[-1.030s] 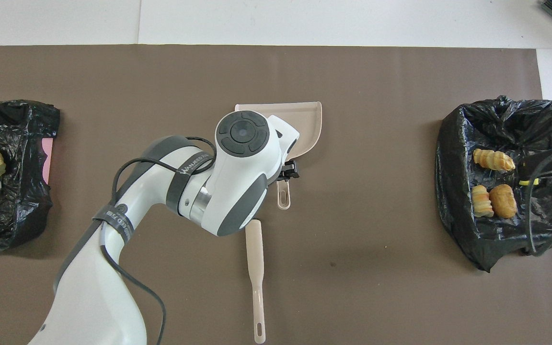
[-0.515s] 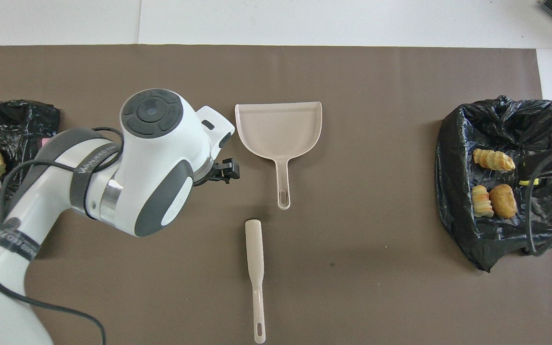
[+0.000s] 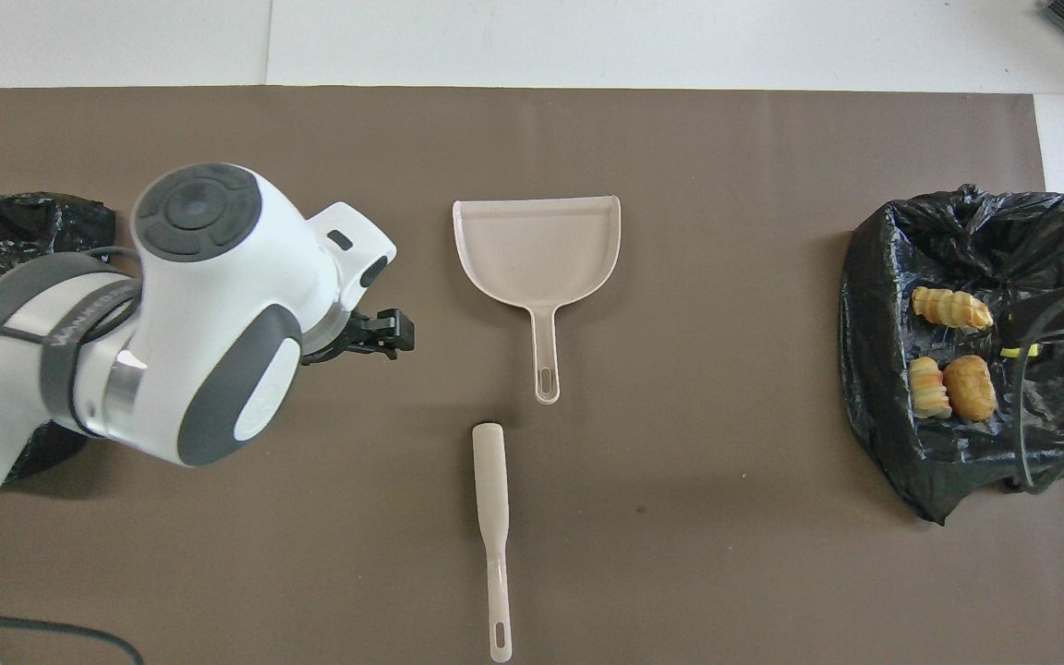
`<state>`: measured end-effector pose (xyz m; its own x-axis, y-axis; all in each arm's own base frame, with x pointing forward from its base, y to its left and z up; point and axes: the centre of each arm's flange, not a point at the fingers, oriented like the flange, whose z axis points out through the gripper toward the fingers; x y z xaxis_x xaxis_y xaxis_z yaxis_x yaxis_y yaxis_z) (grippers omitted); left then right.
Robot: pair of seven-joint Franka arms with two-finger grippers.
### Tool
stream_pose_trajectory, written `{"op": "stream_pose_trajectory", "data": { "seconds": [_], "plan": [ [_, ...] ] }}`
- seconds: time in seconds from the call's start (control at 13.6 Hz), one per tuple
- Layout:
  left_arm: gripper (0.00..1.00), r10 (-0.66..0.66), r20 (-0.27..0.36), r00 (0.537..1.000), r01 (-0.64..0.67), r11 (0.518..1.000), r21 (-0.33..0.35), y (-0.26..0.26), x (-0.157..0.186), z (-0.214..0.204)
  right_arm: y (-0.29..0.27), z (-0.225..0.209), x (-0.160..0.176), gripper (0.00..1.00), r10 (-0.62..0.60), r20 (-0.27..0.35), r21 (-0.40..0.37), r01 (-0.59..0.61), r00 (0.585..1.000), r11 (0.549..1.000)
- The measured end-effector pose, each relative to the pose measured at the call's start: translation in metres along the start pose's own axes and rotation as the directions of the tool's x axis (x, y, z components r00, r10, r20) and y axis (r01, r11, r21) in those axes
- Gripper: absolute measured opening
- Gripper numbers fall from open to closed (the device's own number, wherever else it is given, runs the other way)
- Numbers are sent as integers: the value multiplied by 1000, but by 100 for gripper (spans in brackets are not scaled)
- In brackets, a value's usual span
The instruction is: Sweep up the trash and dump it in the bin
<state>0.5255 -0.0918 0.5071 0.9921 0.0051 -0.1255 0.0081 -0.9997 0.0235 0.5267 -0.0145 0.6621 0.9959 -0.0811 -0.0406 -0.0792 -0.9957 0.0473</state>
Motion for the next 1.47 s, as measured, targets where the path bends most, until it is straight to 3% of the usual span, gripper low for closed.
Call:
{"op": "stream_pose_trajectory", "data": {
  "seconds": [0.59,0.81,1.1,1.47],
  "plan": [
    [100,-6,-73,997,7,1000,3,-75,-3,-39,0,0,0,100,0,0,0,0,1000,1000],
    [100,-3,-101,995,4,1000,2,-74,-12,-86,0,0,0,100,0,0,0,0,1000,1000],
    [100,17,-87,996,-15,1000,18,-64,-38,-151,0,0,0,100,0,0,0,0,1000,1000],
    [100,83,-97,992,-78,996,47,-28,-48,-167,0,0,0,100,0,0,0,0,1000,1000]
  ]
}}
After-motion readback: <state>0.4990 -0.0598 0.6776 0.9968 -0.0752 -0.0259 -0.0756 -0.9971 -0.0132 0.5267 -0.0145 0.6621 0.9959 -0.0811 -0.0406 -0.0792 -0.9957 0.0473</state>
